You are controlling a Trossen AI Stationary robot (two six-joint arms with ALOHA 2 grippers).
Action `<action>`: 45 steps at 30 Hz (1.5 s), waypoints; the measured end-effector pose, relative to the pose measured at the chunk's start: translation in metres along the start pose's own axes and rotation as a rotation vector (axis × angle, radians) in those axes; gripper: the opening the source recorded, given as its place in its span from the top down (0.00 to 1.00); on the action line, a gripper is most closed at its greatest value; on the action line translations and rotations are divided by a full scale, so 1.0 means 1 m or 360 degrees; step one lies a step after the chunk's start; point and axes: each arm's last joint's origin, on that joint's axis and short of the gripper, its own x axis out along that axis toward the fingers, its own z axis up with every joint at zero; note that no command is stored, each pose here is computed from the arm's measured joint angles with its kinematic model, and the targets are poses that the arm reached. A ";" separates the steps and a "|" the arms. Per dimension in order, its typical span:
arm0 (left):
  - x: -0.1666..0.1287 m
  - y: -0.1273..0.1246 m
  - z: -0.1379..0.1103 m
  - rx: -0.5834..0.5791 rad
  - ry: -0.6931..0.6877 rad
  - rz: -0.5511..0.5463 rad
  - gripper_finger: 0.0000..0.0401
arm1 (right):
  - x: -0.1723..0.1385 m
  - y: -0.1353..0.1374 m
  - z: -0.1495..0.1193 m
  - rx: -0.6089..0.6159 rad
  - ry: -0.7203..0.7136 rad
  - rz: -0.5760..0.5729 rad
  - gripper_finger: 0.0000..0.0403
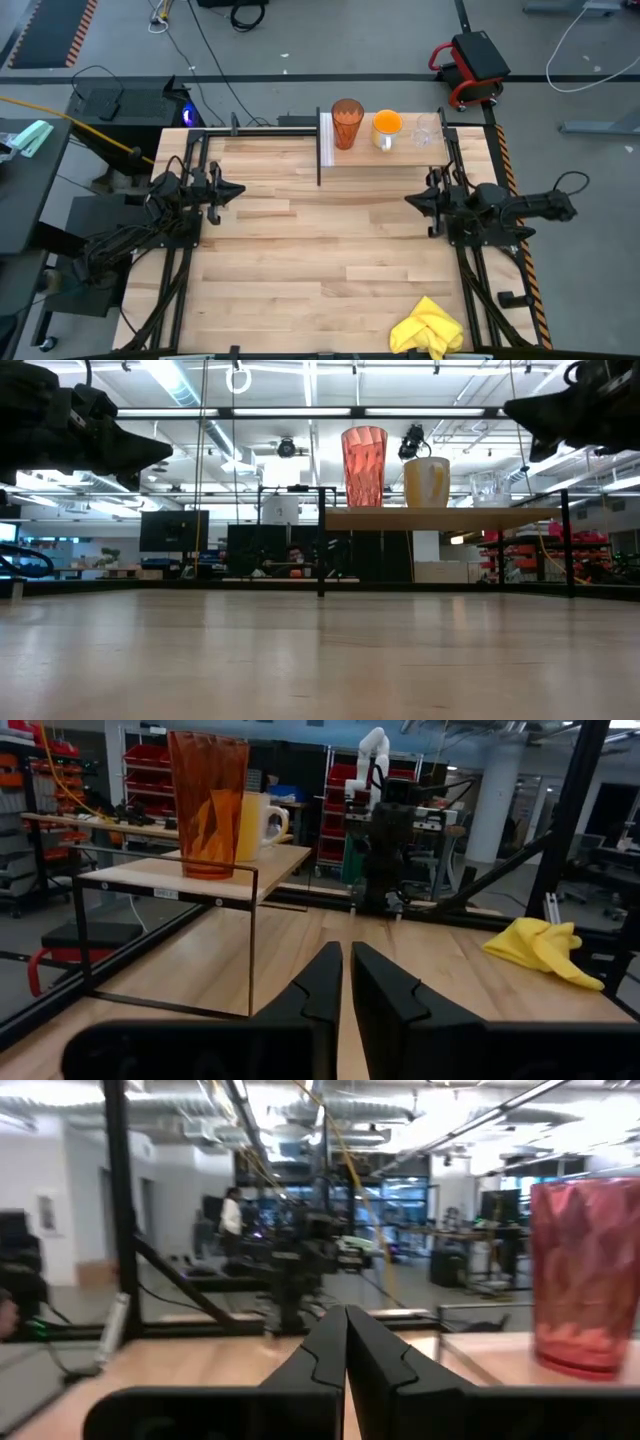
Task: Stack small to large cups/mugs on shelf
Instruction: Return to Home Position
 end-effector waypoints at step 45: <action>-0.008 0.019 0.006 -0.0073 -0.0256 0.1158 0.93 | 0.000 -0.003 0.000 -0.0085 0.0006 -0.0050 0.97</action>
